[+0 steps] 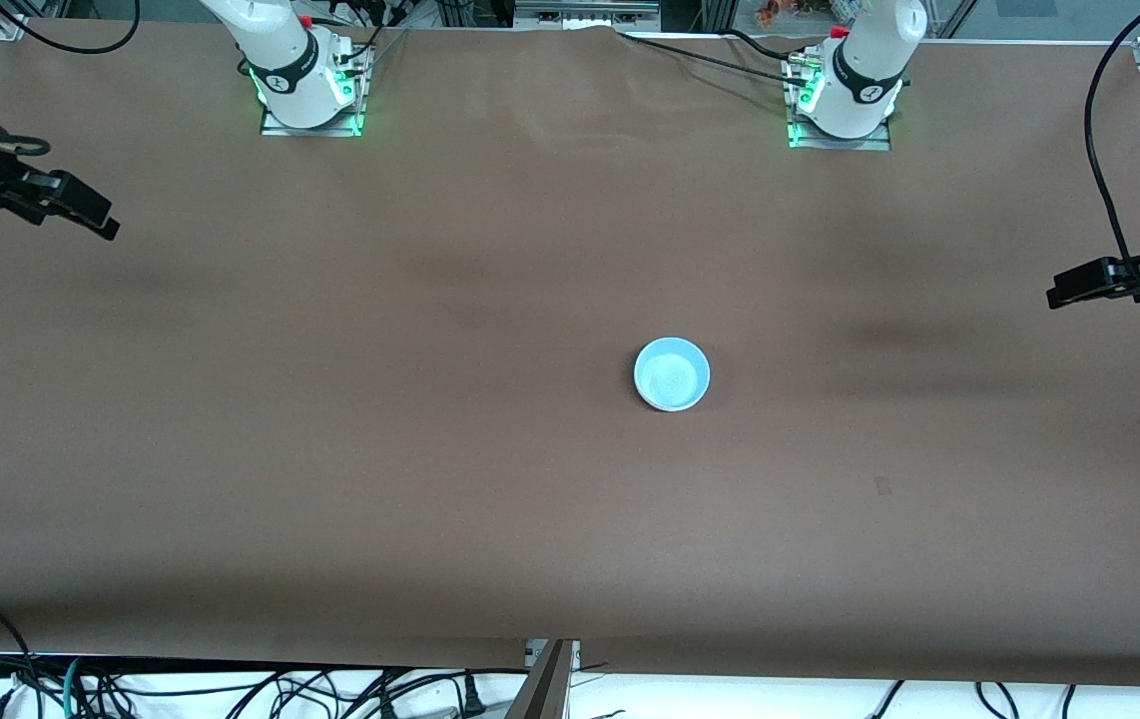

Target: Stack pink and blue bowls on white bowl

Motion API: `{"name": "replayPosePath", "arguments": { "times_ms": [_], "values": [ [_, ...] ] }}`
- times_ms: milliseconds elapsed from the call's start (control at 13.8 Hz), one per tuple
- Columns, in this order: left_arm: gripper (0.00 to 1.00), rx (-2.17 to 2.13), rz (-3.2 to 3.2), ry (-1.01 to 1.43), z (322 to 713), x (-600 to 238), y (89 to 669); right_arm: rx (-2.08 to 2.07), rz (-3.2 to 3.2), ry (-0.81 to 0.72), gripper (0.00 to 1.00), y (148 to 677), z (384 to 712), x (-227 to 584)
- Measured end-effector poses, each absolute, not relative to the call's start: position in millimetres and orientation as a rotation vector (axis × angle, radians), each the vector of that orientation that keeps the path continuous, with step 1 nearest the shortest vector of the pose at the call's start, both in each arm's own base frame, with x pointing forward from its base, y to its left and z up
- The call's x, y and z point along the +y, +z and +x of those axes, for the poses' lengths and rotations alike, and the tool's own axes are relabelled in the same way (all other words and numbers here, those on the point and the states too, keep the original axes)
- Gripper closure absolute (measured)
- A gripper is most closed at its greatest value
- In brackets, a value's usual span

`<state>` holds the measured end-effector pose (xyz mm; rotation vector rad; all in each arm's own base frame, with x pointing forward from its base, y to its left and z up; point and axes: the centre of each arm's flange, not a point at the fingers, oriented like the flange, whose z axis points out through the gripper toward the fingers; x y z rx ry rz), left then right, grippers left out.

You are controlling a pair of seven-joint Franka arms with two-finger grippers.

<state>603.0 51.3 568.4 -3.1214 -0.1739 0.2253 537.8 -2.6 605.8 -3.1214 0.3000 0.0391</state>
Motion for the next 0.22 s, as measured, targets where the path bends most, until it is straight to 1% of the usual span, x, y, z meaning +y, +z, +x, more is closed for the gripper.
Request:
{"name": "replayPosePath", "arguments": {
  "times_ms": [218],
  "values": [
    [0.0, -0.174, -3.121, 0.225, 603.0, 51.3, 568.4, 0.282, -3.119, 0.056, 0.11, 598.1, 544.1, -8.3]
  ]
}}
